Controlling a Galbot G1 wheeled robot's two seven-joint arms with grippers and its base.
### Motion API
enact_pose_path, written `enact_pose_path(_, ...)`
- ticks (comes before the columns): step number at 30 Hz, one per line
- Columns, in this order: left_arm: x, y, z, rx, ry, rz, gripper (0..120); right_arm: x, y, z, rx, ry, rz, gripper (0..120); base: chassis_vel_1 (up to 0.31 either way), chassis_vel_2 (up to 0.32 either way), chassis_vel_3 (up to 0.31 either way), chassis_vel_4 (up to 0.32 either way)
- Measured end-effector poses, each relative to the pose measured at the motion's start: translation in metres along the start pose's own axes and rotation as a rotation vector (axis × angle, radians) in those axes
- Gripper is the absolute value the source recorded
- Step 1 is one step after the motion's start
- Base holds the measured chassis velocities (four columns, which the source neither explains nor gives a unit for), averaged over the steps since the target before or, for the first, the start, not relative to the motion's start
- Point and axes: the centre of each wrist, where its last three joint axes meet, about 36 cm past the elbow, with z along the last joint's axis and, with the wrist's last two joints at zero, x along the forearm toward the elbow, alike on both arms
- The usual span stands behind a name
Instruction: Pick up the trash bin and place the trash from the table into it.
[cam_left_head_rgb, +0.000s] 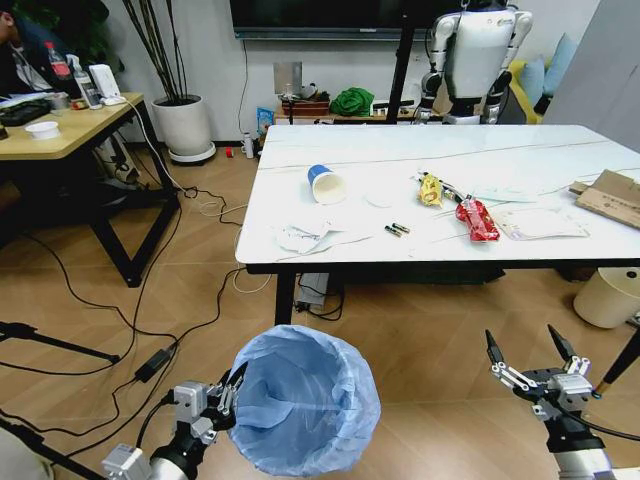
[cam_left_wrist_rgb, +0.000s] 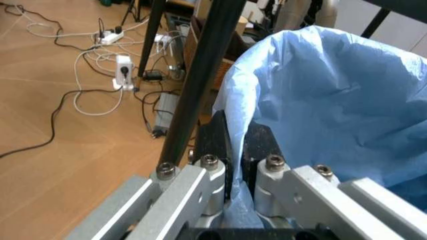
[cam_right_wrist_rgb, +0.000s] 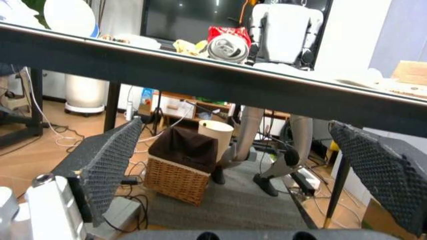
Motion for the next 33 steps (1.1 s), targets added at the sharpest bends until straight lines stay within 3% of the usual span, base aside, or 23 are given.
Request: enact_pose_path(33, 0.0003, -0.0035, -0.0005, 0.011, -0.010, -0.013, 1, 0.0006, 0.0031, -0.0032, 0.009, -0.003, -0.010, 100, 0.000, 0.000, 0.000, 0.000)
